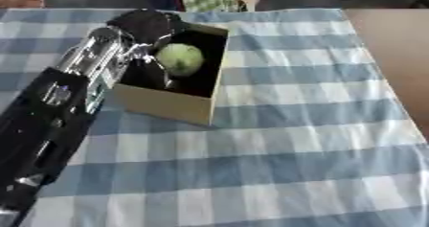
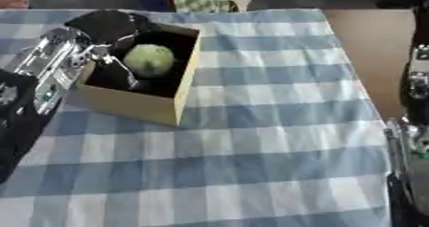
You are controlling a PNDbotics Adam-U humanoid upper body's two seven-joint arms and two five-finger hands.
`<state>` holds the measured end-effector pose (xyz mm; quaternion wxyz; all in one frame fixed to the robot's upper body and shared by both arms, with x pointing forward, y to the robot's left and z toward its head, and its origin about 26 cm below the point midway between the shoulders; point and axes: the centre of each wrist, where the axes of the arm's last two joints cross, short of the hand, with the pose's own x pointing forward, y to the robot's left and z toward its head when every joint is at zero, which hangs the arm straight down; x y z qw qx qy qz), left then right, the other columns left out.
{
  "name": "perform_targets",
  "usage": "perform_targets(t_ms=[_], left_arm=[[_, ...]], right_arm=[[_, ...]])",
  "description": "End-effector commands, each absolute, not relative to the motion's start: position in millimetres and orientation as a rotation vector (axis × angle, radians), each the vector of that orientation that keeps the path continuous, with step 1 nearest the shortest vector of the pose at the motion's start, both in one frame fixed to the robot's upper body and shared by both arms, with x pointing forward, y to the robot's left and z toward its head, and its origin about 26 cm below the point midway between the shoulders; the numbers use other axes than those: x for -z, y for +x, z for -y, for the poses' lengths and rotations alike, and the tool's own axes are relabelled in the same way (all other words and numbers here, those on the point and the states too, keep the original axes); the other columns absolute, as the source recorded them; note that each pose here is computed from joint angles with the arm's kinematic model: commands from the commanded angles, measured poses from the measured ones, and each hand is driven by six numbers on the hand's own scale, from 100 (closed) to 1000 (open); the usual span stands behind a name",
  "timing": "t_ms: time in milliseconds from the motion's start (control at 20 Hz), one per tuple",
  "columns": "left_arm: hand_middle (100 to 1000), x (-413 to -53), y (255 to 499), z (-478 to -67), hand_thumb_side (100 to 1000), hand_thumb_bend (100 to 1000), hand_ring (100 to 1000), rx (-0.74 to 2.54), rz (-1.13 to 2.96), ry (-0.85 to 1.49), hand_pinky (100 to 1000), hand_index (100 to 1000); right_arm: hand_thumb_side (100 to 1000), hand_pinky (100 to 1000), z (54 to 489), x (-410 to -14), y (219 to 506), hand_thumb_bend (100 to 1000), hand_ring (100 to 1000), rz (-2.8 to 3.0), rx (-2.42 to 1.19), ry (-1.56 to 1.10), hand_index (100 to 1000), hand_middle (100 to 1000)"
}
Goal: Pick up objects on the table and place them in the box.
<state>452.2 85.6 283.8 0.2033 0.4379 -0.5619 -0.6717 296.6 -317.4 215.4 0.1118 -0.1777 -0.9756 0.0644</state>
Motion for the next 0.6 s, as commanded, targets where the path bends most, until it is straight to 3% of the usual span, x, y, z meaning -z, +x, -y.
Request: perform_targets(t_ms=[50,600], left_arm=[[839,-309.9,444.4,-85.4,363,555,787,1.835,1.640,1.278,537,932],[738,-344.5,408.7,-90.2,272,237,692,1.777,1.832,1.271,429,853]], right_arm=[[745,773,319.0,-222.9,293.9,100,601,2.886,-0.203,-0.523,771,576],[740,775,324.0,-222.1,291.9,100,604,2.878,-0.203,-0.544,772,579]])
